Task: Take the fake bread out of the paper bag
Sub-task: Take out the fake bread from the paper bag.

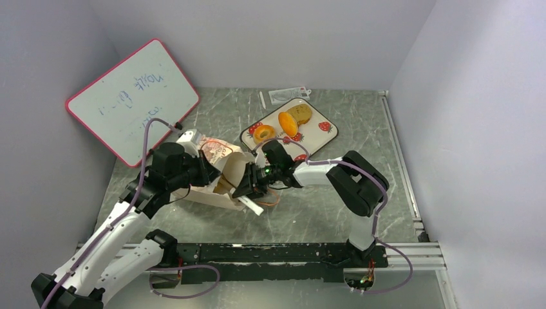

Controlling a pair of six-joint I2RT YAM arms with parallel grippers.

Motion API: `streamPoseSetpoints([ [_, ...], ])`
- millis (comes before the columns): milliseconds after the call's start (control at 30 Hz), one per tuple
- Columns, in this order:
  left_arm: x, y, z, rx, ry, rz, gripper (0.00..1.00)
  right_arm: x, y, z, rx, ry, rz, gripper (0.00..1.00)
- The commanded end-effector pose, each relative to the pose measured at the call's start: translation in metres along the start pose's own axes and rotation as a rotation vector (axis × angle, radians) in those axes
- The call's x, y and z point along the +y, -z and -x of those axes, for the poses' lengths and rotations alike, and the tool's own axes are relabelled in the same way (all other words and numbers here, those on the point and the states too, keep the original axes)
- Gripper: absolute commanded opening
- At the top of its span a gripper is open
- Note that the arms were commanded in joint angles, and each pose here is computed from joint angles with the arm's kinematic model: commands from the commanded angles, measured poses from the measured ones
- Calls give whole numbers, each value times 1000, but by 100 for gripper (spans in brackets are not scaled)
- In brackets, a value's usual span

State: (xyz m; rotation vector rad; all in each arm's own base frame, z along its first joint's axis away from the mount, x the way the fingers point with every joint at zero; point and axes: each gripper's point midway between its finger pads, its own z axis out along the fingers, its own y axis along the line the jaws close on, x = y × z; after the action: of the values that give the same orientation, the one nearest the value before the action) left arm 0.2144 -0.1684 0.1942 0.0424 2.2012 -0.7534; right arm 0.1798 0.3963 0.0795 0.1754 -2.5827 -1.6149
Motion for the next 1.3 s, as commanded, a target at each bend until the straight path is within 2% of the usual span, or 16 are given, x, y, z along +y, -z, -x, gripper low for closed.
streamPoseSetpoints([
  [0,-21,12,17,-51,-13,-79,7,10,-1,5,-13,26,27,25],
  [167,-11,13,18,-81,19,-28,7,12,6,1,-21,37,10,12],
  [367,5,14,22,-122,85,70,7,8,28,-3,-69,41,-37,7],
  [800,17,-7,31,-138,116,153,7,5,87,-13,-166,93,-119,4],
  [1267,18,-38,31,-142,144,260,7,22,156,-24,-286,223,-213,3],
])
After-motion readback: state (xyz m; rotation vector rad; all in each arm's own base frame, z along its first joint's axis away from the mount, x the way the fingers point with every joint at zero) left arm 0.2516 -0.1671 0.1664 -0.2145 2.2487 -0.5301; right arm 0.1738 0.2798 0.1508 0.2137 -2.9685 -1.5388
